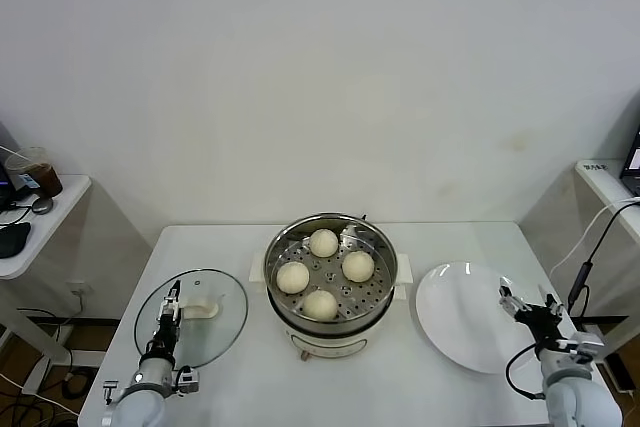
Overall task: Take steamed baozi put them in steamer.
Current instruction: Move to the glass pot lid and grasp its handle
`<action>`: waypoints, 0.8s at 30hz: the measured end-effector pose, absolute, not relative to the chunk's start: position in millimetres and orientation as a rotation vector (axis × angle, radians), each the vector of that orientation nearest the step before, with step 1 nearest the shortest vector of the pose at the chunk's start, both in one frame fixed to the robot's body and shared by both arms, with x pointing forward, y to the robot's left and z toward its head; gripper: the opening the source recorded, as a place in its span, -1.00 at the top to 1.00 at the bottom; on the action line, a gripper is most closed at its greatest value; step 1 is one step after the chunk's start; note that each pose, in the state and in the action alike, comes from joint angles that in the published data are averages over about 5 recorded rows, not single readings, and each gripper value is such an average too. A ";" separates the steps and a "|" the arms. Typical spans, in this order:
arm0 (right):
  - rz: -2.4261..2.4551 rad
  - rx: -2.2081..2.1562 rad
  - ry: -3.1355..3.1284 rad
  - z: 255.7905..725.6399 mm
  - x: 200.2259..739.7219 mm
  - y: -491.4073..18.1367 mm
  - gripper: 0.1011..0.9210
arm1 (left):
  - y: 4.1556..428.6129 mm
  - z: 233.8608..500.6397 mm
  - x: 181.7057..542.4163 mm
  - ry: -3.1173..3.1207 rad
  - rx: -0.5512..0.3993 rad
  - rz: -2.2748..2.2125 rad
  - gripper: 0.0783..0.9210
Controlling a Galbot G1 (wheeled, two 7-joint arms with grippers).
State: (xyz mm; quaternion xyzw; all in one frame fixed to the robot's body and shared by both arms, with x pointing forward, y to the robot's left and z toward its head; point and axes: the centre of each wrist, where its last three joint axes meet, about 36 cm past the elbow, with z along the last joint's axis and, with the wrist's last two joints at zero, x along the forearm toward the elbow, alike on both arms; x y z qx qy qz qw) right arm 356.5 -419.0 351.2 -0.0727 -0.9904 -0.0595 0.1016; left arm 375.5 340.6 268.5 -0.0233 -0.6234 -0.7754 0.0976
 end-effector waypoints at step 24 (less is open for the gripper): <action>-0.125 -0.207 -2.894 334.6 354.7 -412.7 -0.76 | 338.2 264.6 399.8 -1.921 -0.013 -2.233 -0.77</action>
